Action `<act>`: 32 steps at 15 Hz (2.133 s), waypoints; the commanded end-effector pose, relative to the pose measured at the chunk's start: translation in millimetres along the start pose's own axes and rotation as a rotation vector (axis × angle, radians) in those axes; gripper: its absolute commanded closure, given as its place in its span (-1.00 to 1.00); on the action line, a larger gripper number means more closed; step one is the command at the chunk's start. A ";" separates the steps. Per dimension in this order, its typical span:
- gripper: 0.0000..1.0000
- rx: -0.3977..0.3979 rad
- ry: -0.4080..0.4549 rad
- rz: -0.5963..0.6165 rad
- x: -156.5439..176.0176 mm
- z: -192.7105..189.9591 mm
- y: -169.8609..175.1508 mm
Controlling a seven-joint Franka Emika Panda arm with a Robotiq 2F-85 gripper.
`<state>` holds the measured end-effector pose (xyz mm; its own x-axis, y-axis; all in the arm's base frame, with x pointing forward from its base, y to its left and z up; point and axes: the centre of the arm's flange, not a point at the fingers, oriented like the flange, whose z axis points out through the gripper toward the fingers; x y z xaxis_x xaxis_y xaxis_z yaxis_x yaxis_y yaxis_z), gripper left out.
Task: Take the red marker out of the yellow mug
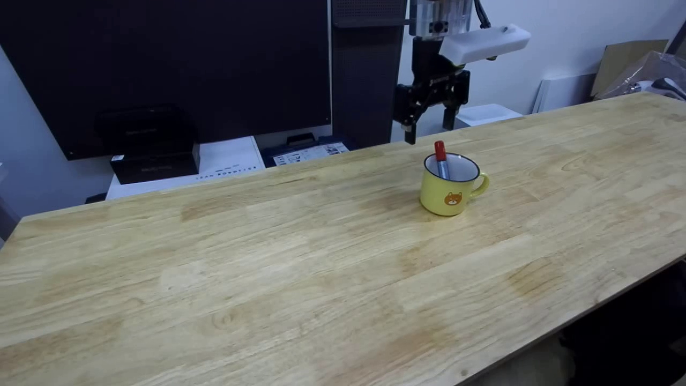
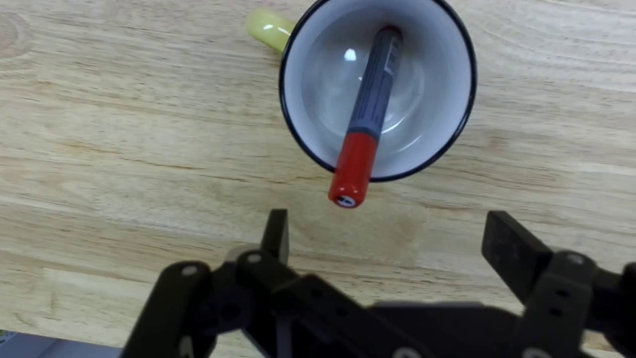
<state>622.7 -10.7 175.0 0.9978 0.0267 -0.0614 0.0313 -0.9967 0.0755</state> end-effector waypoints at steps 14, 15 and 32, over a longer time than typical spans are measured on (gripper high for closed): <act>-0.48 0.010 0.141 0.292 -72.9 5.2 -10.3; -0.32 0.009 0.146 0.301 -76.0 3.5 -9.4; -0.80 -0.033 0.175 0.210 -72.6 -10.4 23.2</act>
<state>545.0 -34.5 177.3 0.9725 -0.1936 0.1298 -0.2069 -0.9734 0.0986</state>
